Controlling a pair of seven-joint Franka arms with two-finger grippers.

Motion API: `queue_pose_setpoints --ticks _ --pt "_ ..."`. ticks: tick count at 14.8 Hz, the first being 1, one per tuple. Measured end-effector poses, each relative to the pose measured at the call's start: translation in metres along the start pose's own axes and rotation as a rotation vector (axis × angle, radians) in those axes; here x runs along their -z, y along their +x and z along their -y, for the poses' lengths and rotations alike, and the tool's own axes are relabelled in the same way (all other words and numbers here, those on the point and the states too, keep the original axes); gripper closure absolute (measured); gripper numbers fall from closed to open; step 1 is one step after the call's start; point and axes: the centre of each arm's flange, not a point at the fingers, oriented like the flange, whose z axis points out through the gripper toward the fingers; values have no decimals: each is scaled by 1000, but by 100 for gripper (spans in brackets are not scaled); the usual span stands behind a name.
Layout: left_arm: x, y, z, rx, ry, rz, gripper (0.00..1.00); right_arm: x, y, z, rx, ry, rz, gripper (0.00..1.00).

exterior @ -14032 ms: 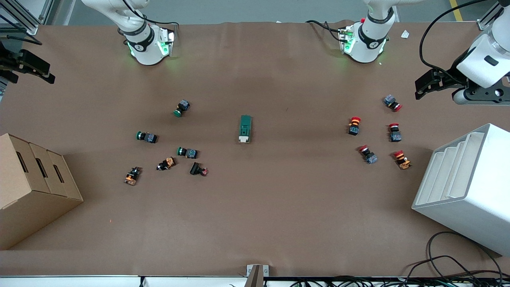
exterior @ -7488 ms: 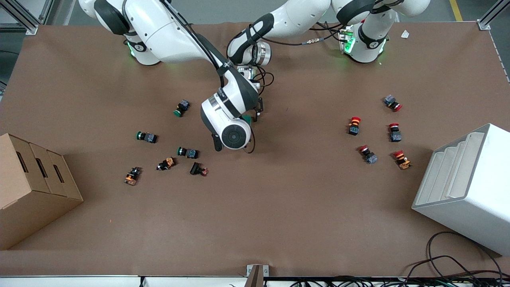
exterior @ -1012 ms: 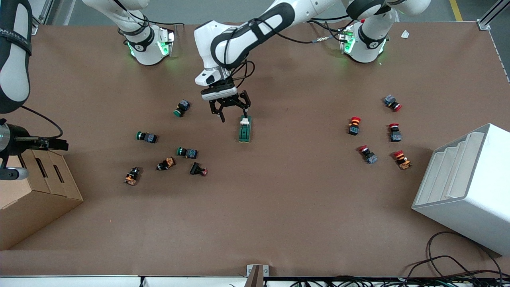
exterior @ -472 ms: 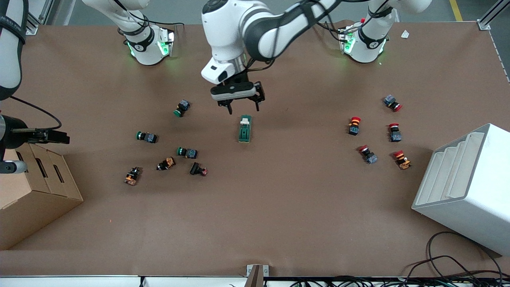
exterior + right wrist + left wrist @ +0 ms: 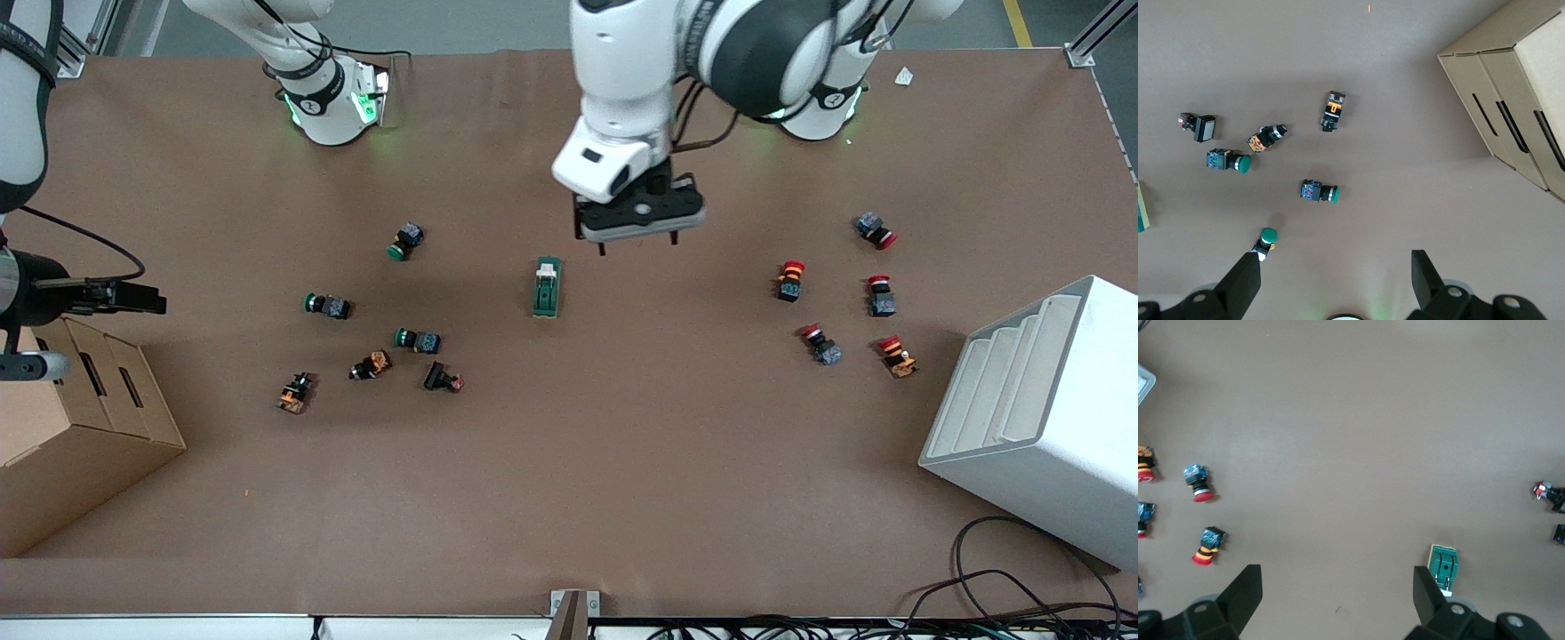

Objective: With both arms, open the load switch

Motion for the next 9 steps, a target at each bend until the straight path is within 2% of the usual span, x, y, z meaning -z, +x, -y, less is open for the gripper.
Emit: queue_pose_setpoints --ticks 3,5,9 --pt "18 36 47 79 -35 22 0 12 -17 7 8 -5 -19 0" --pt "26 46 69 111 -16 27 0 16 -30 12 13 -11 -29 0" --pt "36 67 109 60 1 25 0 14 -51 8 2 -17 -44 0"
